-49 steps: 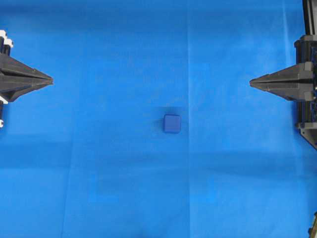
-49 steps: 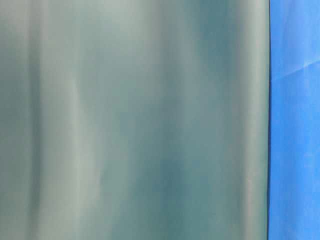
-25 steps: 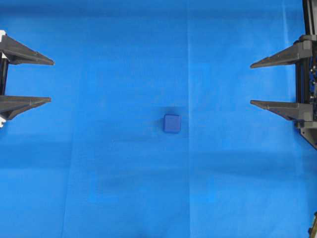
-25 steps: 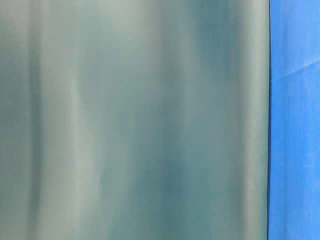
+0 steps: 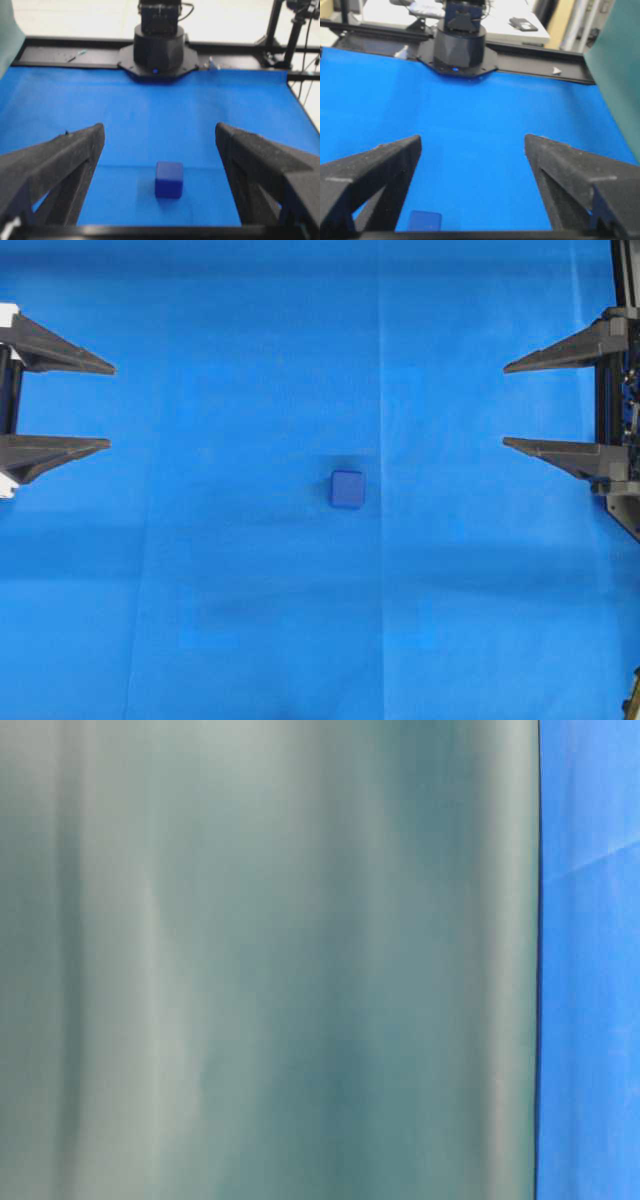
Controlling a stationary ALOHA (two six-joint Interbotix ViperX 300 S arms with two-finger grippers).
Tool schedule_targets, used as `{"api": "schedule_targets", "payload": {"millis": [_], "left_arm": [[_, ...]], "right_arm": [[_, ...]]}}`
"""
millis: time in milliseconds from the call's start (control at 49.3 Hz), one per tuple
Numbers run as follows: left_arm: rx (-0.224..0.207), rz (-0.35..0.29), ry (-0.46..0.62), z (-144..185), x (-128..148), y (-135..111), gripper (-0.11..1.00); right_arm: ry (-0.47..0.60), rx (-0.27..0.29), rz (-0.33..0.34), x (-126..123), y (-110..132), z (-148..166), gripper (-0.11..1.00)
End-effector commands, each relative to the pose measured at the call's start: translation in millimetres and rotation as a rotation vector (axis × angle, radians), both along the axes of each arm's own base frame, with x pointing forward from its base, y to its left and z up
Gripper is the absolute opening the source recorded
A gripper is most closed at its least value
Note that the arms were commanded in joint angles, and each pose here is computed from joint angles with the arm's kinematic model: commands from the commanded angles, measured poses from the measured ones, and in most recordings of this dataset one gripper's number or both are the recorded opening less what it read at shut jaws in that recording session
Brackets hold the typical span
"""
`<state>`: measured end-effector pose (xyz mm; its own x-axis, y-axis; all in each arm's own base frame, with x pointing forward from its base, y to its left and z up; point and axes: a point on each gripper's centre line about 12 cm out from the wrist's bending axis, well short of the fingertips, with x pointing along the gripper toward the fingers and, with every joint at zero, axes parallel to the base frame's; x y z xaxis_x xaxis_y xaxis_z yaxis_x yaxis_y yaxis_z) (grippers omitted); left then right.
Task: Handover the blue block to the right arm after grasping it with the left arm, then place it in the designated position.
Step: 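Open both grippers at their start positions, then move the open left gripper toward the blue cube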
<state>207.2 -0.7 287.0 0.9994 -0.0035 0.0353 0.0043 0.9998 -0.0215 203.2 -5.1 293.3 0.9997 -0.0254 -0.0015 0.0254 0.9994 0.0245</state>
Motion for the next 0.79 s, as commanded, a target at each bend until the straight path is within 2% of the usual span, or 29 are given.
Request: {"api": "schedule_targets", "payload": {"millis": [0,223,406,771], "left_arm": [[0.000,0.000,-0.018,8,12,0,0.93],[0.000,0.004,-0.003,8,49,1,0.93],[-0.023,0.006,-0.029,13,84,2,0.93],[-0.024,0.011,0.026,17,161,4,0.93]], "right_arm": [[-0.020,0.004,-0.004,3,-1,8,0.97],[-0.017,0.004,-0.011,4,-2,8,0.97],[-0.015,0.004,-0.019,3,-4,7,0.97],[-0.009,0.004,-0.019,5,-4,6,0.97]]}}
